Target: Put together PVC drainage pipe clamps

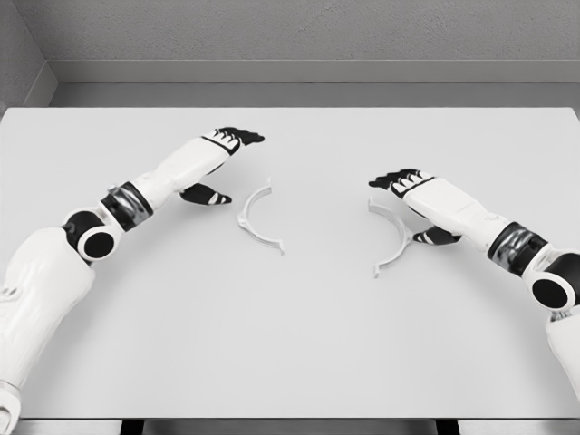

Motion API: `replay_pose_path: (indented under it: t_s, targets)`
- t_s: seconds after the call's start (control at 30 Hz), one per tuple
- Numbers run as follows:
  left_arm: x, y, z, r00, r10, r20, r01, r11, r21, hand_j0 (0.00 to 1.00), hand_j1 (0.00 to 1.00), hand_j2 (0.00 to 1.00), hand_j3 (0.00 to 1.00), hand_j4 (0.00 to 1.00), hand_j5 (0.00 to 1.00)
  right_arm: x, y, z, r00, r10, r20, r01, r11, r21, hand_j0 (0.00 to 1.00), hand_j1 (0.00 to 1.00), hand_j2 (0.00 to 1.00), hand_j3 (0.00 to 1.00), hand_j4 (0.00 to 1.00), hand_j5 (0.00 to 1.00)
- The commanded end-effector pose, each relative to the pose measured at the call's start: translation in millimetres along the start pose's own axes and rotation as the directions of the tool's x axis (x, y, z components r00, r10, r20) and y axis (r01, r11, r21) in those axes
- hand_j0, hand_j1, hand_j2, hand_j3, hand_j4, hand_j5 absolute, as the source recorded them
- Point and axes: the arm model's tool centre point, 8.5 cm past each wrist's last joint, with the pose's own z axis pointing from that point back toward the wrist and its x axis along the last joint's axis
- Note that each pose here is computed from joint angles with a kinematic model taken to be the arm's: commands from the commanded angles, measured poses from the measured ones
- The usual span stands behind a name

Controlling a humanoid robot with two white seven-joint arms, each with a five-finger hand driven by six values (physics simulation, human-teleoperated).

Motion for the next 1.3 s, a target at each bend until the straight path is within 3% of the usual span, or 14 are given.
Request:
replay_pose_path:
  t_s: [0.0, 0.2, 0.3, 0.63, 1.27]
  targets:
    - [0.1, -2.8, -1.5, 1.0, 0.013, -0.003, -0.013, 1.0, 0.002, 1.0, 1.0, 1.0, 1.0, 1.0, 1.0, 3.0, -4.2, 0.0, 1.0, 0.005, 0.008, -0.005, 1.0, -0.011, 1.0, 1.0, 1.0, 1.0, 1.0, 1.0]
    - [5.0, -7.0, -6.4, 1.0, 0.025, 0.008, -0.025, 1.0, 0.003, 1.0, 1.0, 1.0, 1.0, 1.0, 1.0, 5.1, 3.0, 0.8, 1.0, -0.003, 0.011, 0.003, 1.0, 0.018, 1.0, 1.0, 1.0, 1.0, 1.0, 1.0]
    - [6.8, -8.2, -7.8, 1.0, 0.027, 0.011, -0.027, 1.0, 0.003, 1.0, 1.0, 1.0, 1.0, 1.0, 1.0, 14.6, -0.9, 3.1, 0.999, 0.014, 0.03, -0.014, 1.0, 0.017, 1.0, 1.0, 1.0, 1.0, 1.0, 1.0]
    - [13.0, -13.2, -11.3, 0.999, 0.036, 0.025, -0.036, 0.999, 0.001, 1.0, 1.0, 1.0, 1.0, 1.0, 1.0, 20.3, -1.6, -2.2, 0.999, 0.01, 0.036, -0.011, 1.0, 0.016, 1.0, 1.0, 1.0, 1.0, 1.0, 1.0]
    - [37.5, -25.0, -21.5, 0.995, 0.059, 0.08, -0.061, 0.998, 0.013, 1.0, 1.0, 1.0, 1.0, 1.0, 1.0, 14.2, 1.0, -8.6, 1.0, -0.012, 0.01, 0.011, 1.0, 0.028, 1.0, 1.0, 1.0, 1.0, 1.0, 1.0]
